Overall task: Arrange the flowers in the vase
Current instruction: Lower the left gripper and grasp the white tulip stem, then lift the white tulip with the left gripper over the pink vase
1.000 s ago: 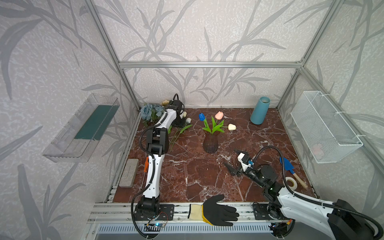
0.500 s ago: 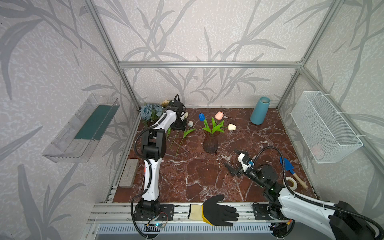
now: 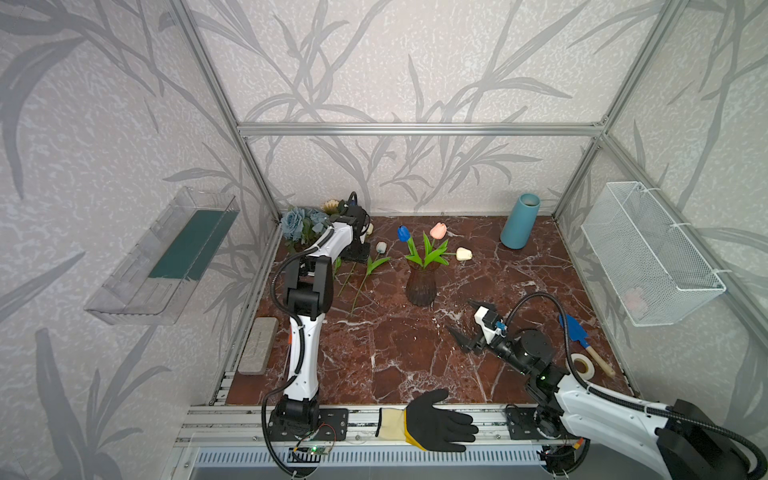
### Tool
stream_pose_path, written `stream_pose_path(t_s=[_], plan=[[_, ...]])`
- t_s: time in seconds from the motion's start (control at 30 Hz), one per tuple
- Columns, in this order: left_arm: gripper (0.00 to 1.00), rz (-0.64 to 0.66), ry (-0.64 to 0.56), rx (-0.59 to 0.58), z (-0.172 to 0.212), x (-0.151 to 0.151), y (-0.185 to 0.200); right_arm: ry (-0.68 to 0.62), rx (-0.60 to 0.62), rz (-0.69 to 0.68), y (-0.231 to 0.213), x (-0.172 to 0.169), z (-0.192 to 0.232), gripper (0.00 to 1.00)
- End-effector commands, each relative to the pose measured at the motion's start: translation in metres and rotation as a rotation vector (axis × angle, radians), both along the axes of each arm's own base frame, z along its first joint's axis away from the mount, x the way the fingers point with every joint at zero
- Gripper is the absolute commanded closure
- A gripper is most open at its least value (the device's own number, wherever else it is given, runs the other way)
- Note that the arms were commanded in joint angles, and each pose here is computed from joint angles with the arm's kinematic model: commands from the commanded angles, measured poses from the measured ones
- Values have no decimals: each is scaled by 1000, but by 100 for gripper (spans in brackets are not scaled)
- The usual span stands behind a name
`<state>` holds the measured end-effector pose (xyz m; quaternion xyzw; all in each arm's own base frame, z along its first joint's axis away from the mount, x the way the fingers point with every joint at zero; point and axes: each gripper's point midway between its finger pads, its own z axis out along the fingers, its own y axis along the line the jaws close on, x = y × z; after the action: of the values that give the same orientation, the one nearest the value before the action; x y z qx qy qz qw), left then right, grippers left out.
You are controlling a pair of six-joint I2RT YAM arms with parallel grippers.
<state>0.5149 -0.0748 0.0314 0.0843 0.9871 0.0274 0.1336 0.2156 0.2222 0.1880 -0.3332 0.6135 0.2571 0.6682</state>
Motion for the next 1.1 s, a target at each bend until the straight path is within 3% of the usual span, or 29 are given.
stream_pose_path(t_s=[0.0, 0.37, 0.6, 0.9, 1.07], plan=[[55, -12, 13, 41, 0, 5, 6, -29, 24, 19, 3, -2, 12, 9], [85, 0, 45, 71, -11, 9, 11, -35, 25, 13, 2, -3, 13, 9], [100, 28, -56, 16, 31, 10, 3, -34, 25, 9, 1, -2, 13, 9], [100, 74, -481, -207, 155, -10, -15, -36, 29, 3, 0, -2, 13, 9], [100, 14, -826, -413, 230, -43, -34, -40, 34, -12, -3, -1, 13, 9]])
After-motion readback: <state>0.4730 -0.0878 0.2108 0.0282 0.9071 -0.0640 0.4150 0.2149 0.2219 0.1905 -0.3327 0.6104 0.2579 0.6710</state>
